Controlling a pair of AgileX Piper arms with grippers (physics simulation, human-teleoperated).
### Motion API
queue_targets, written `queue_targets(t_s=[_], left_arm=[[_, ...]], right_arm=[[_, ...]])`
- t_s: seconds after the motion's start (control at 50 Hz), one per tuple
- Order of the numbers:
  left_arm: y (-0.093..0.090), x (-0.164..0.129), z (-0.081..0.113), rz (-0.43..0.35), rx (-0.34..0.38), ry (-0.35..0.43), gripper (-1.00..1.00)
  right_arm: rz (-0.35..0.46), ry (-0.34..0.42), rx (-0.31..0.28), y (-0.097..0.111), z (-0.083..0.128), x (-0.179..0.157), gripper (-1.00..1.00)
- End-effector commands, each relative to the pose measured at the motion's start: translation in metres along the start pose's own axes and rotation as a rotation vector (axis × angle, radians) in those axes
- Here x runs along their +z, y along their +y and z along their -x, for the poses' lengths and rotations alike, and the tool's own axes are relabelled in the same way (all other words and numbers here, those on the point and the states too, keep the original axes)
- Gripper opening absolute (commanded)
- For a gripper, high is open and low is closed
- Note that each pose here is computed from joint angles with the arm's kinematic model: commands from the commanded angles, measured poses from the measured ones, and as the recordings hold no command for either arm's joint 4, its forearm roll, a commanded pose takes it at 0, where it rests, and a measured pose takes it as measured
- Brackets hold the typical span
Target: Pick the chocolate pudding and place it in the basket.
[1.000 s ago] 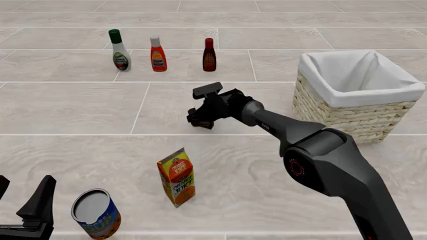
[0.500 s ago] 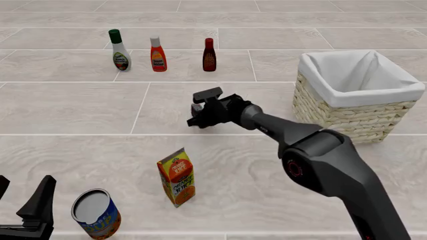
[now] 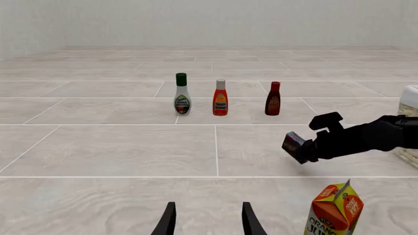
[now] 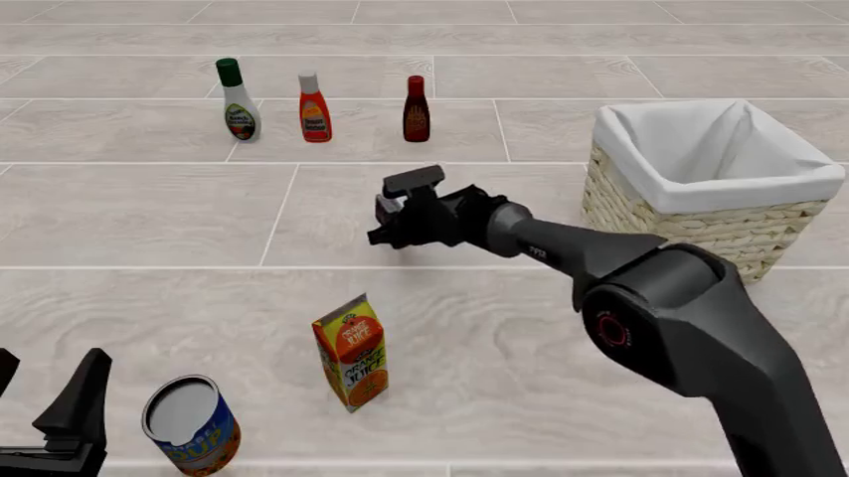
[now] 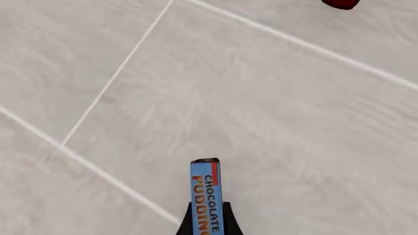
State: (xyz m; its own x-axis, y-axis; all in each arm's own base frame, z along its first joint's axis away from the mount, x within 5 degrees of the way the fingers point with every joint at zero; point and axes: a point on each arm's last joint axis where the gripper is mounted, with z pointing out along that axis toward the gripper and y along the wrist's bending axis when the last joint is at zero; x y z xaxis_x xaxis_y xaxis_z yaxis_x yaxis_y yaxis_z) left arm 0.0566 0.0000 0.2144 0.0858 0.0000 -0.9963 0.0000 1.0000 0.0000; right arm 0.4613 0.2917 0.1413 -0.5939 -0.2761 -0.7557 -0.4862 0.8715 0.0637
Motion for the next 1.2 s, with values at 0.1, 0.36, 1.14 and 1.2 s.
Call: queue_targets(t_s=[0.1,0.36,1.14,1.2], left_arm=[[0.000,0.000,0.000,0.000,0.000,0.000,1.00],[0.000,0.000,0.000,0.000,0.000,0.000,1.00],[0.000,0.000,0.000,0.000,0.000,0.000,1.00],[0.000,0.000,0.000,0.000,0.000,0.000,1.00]], right_arm=[[0.006,-0.051,0.016,0.002,0.015,-0.033,-1.00],[-0.031,-0.089,0.007,-0.020,0.050,-0.076,-1.00],[-0.123,-0.211,0.077,-0.072,0.107,-0.182,-1.00],[-0.136,-0.219,0.073,-0.078,0.109,-0.191,-1.00]])
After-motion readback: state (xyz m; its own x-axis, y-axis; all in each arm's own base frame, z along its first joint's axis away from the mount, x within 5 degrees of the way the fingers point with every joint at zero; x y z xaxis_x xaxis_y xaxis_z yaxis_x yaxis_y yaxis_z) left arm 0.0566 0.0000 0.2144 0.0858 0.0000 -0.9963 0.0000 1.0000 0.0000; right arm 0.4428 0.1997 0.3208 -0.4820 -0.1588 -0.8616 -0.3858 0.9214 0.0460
